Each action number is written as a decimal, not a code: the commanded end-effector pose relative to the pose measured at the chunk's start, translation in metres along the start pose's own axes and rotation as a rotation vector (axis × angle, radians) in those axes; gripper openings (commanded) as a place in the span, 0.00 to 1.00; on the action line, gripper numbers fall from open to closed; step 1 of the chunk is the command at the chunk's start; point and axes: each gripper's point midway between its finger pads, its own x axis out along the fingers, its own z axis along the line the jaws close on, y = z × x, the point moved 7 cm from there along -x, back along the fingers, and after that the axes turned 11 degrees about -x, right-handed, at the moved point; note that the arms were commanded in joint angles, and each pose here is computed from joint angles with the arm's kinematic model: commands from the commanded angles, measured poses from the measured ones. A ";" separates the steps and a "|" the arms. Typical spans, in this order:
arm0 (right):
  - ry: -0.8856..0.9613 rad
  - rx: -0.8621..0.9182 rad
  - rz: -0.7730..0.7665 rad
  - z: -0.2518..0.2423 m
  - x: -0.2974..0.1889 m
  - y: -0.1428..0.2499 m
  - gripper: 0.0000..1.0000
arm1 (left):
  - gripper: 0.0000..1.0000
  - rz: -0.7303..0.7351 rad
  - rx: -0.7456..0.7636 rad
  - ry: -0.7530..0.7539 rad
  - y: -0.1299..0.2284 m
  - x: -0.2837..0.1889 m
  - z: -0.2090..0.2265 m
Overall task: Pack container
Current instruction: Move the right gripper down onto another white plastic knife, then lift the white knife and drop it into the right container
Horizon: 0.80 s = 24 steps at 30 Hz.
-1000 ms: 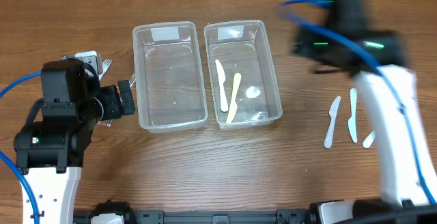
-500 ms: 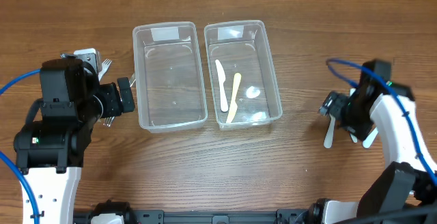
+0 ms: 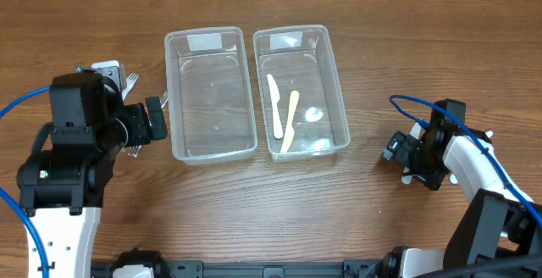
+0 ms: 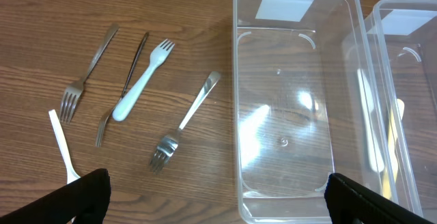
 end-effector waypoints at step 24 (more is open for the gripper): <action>-0.006 -0.049 0.030 -0.002 0.014 0.014 0.46 | 1.00 -0.016 0.008 0.003 -0.005 -0.004 -0.002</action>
